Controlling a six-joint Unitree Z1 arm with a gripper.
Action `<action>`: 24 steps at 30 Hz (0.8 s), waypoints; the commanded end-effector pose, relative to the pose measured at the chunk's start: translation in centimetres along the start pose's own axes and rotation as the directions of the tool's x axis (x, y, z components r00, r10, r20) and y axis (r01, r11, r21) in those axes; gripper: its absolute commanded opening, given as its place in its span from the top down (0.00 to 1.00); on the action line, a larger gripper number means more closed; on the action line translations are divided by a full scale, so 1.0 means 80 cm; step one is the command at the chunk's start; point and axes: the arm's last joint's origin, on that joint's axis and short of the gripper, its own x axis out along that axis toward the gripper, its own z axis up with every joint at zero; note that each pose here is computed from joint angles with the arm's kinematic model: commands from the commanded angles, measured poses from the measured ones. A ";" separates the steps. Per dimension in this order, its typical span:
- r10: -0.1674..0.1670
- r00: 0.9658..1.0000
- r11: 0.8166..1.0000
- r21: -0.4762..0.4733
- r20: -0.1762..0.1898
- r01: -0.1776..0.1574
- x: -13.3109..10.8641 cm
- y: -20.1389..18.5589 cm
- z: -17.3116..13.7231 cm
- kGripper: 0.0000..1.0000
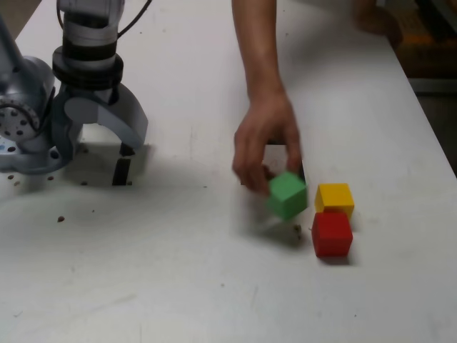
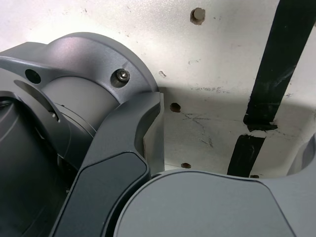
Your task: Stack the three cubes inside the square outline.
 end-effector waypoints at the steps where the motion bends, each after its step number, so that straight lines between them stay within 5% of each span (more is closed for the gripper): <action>1: -0.004 1.000 1.000 -0.006 -0.009 0.004 0.003 0.001 -0.001 0.01; 10: 0.046 0.998 0.999 -0.018 0.037 -0.045 -0.012 0.004 -0.008 0.01; 15: 0.085 0.996 0.996 -0.027 0.019 -0.084 -0.043 0.002 -0.009 0.01; 24: 0.157 0.982 0.987 0.027 0.101 -0.160 -0.158 -0.035 0.037 0.01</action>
